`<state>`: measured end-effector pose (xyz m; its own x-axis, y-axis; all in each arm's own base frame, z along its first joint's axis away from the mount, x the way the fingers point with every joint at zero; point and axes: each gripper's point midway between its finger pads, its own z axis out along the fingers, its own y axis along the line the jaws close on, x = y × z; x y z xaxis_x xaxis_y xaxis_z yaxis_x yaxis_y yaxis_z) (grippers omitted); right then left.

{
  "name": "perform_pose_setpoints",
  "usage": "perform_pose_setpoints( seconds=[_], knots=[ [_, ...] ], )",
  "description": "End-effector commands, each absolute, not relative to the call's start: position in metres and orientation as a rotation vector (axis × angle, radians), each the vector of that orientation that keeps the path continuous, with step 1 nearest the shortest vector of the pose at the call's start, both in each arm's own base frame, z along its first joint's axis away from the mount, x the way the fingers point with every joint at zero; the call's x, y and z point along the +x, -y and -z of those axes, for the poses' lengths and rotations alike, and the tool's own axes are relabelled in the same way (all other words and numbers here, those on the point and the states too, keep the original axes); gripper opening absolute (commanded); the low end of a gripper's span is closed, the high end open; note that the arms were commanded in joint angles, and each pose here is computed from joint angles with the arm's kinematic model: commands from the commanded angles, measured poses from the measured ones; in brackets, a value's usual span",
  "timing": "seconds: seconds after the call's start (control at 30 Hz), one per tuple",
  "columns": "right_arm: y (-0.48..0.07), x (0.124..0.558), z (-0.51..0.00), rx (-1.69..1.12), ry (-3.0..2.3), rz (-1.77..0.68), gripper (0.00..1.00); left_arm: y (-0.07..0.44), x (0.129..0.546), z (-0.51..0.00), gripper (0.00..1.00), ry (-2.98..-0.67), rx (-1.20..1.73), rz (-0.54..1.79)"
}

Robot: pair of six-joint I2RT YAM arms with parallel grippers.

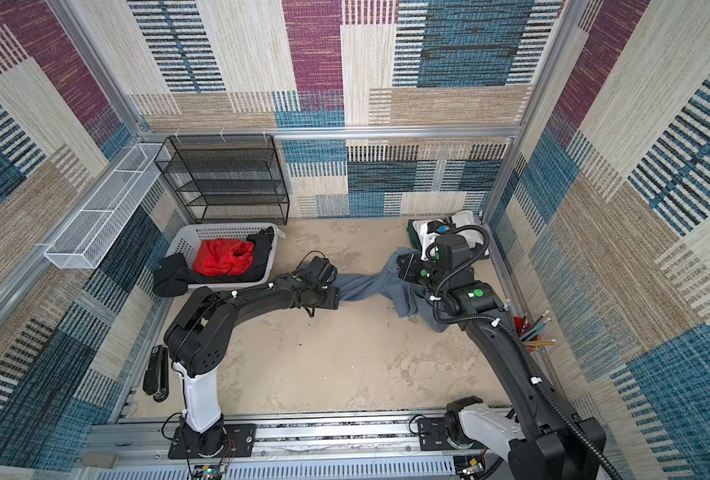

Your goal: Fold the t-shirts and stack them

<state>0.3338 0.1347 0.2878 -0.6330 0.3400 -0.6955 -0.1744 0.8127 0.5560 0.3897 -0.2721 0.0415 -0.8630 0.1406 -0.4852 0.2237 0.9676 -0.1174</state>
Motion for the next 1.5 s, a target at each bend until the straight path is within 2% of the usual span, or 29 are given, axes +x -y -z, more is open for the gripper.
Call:
perform_pose_setpoints(
  seconds=[0.0, 0.3, 0.57, 0.8, 1.17, 1.47],
  knots=[
    [-0.137, 0.335, -0.299, 0.099, -2.08, -0.775, 0.0, 0.269, 0.401, -0.044, 0.72, -2.603, 0.349, 0.148],
    [-0.133, 0.333, -0.296, 0.103, -2.085, -0.769, 0.0, 0.274, 0.423, -0.059, 0.72, -2.563, 0.356, 0.094],
    [-0.131, 0.332, -0.295, 0.106, -2.081, -0.77, 0.0, 0.281, 0.414, -0.069, 0.72, -2.498, 0.249, 0.291],
    [-0.133, 0.331, -0.292, 0.095, -2.085, -0.784, 0.0, 0.284, 0.425, -0.054, 0.71, -2.552, 0.18, 0.386],
    [-0.133, 0.327, -0.287, 0.101, -2.086, -0.798, 0.0, 0.282, 0.429, -0.063, 0.69, -2.456, 0.027, 0.515],
    [-0.133, 0.326, -0.286, 0.094, -2.081, -0.809, 0.0, 0.261, 0.435, -0.044, 0.73, -2.517, -0.127, 0.486]
  ],
)
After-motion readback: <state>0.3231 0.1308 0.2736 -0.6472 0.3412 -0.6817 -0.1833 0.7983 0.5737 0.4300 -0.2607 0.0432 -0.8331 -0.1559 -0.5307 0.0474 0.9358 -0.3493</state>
